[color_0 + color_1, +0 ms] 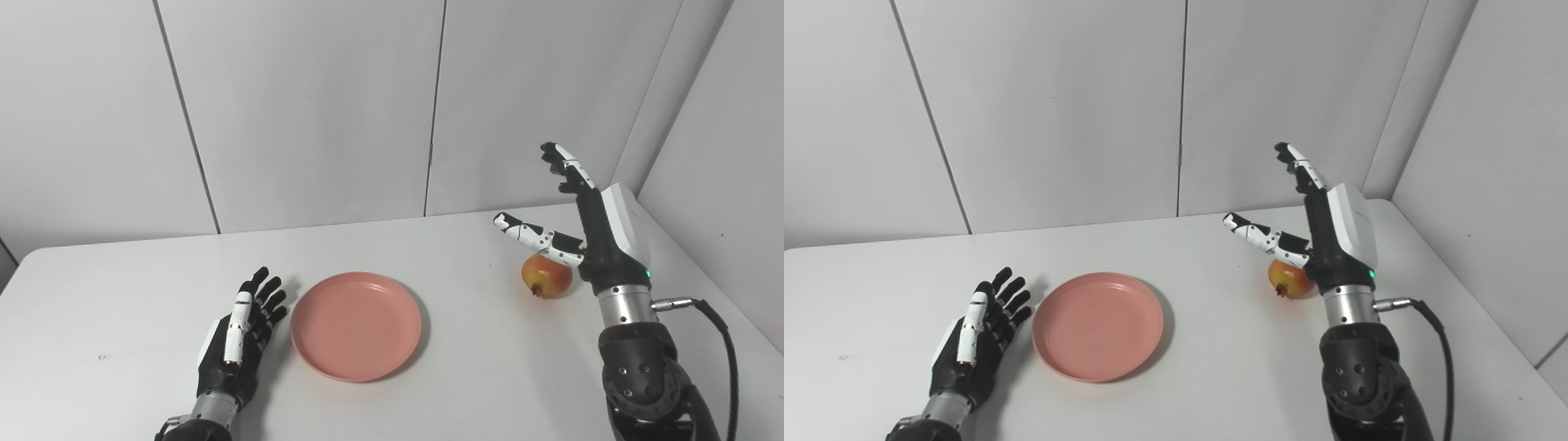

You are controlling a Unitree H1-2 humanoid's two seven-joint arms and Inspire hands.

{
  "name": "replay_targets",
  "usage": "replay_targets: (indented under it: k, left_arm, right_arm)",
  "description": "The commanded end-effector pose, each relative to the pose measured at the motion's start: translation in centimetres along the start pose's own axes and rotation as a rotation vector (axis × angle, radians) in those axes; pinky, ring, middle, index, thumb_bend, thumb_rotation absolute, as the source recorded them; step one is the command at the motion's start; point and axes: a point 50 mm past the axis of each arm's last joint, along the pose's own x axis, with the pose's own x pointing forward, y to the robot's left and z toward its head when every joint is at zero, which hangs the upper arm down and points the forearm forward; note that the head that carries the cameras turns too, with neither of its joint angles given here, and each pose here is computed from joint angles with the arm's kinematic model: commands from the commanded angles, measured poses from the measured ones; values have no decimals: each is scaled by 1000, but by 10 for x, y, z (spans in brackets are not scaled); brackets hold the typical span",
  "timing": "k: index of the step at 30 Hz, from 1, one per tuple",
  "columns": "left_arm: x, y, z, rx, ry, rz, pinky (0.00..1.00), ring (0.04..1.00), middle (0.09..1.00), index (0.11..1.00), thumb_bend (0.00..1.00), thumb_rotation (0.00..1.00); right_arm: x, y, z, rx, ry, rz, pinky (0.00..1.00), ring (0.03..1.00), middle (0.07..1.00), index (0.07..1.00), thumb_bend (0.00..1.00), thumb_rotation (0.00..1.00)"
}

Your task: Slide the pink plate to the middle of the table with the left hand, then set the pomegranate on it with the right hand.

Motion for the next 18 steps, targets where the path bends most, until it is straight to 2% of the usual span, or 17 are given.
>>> replay_targets:
  k: [1, 5, 9, 18]
  left_arm:
    - [1, 4, -3, -14, 17, 5, 953, 941, 946, 934, 430, 1000]
    - [1, 6, -3, -23, 19, 10, 945, 933, 940, 929, 425, 1000]
    - [0, 5, -3, -19, 16, 8, 939, 929, 935, 925, 424, 1000]
    - [-2, 4, -3, -15, 25, 2, 948, 933, 940, 931, 428, 1000]
  right_arm:
    - [4, -13, 1, -35, -13, -50, 797, 853, 870, 896, 723, 462]
    - [2, -20, -6, -86, 27, -49, 806, 869, 893, 917, 764, 453]
    - [1, -25, -11, -141, 59, -31, 804, 879, 908, 932, 801, 491]
    - [0, -30, -21, -174, 118, 0, 782, 879, 917, 937, 875, 456]
